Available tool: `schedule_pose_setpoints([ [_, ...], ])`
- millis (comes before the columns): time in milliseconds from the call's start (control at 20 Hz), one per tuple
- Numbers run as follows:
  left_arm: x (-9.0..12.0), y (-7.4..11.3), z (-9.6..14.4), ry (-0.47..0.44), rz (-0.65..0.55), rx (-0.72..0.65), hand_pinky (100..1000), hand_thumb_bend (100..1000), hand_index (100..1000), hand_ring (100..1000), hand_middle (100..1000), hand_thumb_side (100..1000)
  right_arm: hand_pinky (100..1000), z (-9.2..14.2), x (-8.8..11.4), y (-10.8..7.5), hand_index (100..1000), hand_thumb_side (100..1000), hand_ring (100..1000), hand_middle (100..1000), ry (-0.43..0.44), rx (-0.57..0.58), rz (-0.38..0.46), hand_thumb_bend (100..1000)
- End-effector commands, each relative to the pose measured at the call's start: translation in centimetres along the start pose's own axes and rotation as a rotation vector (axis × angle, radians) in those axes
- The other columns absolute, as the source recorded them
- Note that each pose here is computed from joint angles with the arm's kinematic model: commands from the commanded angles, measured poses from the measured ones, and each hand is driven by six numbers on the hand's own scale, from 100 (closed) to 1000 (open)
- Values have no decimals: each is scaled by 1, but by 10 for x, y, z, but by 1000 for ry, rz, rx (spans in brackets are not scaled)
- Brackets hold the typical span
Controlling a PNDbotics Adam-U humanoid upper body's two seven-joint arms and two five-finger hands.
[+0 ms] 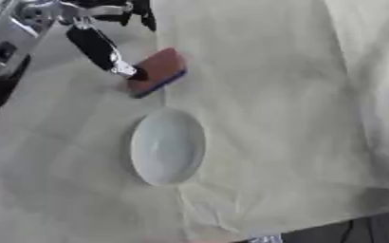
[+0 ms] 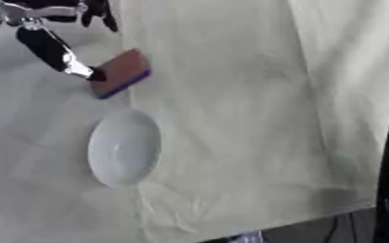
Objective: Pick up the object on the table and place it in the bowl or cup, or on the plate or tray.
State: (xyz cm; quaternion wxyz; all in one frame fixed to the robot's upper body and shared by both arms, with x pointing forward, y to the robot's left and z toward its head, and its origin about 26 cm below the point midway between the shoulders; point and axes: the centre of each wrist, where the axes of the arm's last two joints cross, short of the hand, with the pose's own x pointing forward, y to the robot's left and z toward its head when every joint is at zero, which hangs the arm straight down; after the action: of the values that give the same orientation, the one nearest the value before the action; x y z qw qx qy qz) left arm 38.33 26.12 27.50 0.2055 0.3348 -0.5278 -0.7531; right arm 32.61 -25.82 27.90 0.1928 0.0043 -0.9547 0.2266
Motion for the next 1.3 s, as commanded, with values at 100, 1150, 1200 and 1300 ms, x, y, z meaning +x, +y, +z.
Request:
schedule_pose_setpoints([
  [100, -2, 5, 0, 11, -33, -8, 370, 535, 792, 556, 673, 716, 677, -5, 7, 0, 984, 601, 743, 943, -32, 1, 8, 100],
  [1150, -6, -27, -11, 49, -62, -90, 391, 559, 797, 566, 684, 740, 676, -13, 12, 3, 984, 600, 743, 943, -67, -1, 2, 100],
  [1200, -6, -27, -11, 49, -65, -91, 392, 560, 797, 566, 684, 740, 676, -13, 12, 3, 984, 601, 743, 943, -67, -1, 3, 100],
  [1300, -6, -27, -11, 50, -71, -92, 396, 563, 798, 568, 686, 740, 676, -13, 12, 3, 983, 601, 742, 942, -67, -1, 3, 100],
])
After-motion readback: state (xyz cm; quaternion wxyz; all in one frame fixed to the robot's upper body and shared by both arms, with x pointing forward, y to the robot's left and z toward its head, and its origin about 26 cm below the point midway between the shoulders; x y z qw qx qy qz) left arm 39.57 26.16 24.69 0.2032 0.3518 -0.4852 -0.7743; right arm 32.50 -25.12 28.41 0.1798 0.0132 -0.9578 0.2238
